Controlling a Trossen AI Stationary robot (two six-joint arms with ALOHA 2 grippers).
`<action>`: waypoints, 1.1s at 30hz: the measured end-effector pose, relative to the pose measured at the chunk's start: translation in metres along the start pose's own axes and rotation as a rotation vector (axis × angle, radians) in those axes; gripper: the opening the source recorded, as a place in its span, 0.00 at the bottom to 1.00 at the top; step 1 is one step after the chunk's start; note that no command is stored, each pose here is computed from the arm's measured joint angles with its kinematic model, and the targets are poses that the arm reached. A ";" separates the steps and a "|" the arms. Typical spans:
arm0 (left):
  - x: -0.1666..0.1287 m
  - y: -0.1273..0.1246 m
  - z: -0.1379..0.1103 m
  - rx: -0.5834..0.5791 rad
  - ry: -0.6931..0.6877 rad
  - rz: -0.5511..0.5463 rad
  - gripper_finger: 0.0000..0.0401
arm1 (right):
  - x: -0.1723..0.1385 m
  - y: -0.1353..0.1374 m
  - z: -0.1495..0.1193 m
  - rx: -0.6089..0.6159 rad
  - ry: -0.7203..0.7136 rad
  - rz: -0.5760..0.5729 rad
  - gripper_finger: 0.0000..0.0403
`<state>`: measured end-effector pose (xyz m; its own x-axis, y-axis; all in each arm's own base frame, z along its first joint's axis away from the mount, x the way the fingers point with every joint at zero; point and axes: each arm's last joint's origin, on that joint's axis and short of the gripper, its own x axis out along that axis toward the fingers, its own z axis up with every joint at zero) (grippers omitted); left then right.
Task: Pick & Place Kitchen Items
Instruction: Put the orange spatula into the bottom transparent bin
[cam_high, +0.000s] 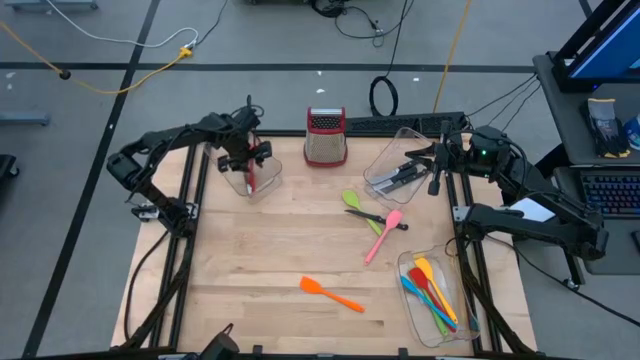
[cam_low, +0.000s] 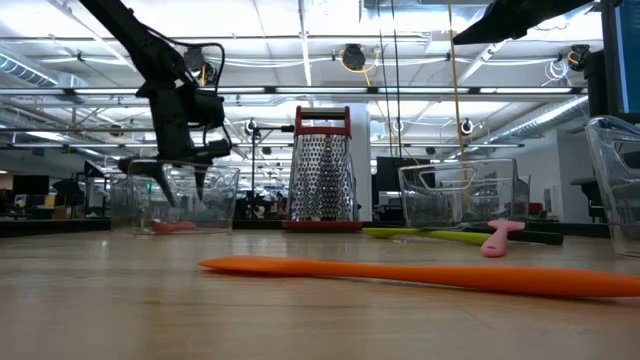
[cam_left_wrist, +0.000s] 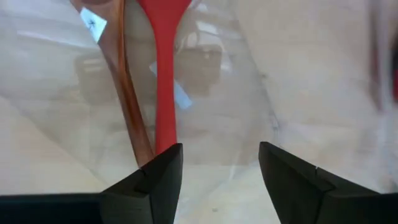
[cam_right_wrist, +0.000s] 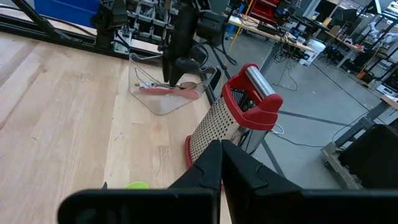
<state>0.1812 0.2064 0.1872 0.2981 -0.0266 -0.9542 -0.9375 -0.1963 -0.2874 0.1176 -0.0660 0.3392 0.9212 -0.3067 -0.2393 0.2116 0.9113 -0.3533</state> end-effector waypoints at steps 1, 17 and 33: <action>-0.004 -0.002 0.000 -0.001 0.002 0.003 0.54 | 0.000 0.000 0.000 0.000 0.000 0.000 0.00; -0.096 -0.039 -0.011 0.061 -0.013 0.134 0.48 | 0.000 0.000 0.000 -0.003 0.000 0.003 0.00; -0.113 -0.075 -0.087 0.117 0.076 0.182 0.40 | 0.000 0.001 -0.002 -0.026 0.014 0.011 0.00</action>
<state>0.2334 0.1386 0.3242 0.1308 -0.1255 -0.9834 -0.9901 -0.0667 -0.1232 0.1172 -0.0656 0.3375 0.9188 -0.3004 -0.2560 0.1923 0.9072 -0.3742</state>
